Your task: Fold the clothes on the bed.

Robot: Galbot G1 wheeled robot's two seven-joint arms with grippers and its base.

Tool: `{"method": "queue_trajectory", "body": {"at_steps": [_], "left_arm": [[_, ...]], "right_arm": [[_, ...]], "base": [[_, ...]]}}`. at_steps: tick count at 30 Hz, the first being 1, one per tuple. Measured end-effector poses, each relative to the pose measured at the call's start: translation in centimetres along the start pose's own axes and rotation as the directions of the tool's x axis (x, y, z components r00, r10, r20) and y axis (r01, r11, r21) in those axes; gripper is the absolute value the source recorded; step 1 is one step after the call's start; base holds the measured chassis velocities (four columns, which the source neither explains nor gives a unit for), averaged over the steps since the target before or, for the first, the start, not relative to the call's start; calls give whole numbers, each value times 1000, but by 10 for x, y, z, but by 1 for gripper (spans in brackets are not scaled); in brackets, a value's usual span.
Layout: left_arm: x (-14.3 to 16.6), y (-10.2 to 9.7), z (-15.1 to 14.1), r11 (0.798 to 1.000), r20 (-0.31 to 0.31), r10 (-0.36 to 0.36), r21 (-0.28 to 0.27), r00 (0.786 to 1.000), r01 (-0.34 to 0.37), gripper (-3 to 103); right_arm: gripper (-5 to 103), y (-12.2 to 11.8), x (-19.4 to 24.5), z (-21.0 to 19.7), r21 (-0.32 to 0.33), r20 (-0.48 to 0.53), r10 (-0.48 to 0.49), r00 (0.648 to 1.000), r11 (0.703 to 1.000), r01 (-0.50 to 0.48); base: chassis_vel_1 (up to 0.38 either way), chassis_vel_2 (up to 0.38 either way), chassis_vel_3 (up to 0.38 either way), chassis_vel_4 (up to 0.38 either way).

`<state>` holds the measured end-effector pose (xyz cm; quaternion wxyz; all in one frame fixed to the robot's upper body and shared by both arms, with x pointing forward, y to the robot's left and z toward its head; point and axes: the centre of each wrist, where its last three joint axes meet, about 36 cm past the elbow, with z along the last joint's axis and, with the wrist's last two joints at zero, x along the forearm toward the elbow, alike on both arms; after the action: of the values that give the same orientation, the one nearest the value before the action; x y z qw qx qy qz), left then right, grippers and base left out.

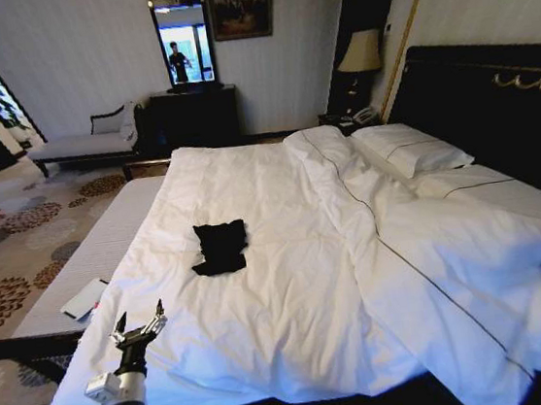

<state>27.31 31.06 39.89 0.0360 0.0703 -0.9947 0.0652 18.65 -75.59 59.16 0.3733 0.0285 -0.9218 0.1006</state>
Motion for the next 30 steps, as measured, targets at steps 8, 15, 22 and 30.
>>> {"method": "queue_trajectory", "body": {"at_steps": [8, 15, 22, 30], "left_arm": [[-17, -3, -13, 1000, 10, 20, 13, 1000, -21, 100], [-14, 2, -10, 1000, 2, 9, 14, 1000, -9, 100], [-14, -2, -4, 1000, -7, 15, 14, 1000, -14, 100], [-17, 0, -5, 1000, -2, 13, 7, 1000, -13, 100]], "right_arm": [[1, 16, -3, 39, -101, 133, 36, 990, 995, -22], [1, 17, -8, 49, -126, 159, 54, 986, 991, -34], [1, 18, -10, 78, -160, 152, 100, 983, 984, -75], [1, 13, -4, 104, -172, 109, 159, 981, 975, -139]], "base": [[-6, -7, -8, -14], [0, 0, 0, 0], [0, 0, 0, 0], [0, 0, 0, 0]]}}
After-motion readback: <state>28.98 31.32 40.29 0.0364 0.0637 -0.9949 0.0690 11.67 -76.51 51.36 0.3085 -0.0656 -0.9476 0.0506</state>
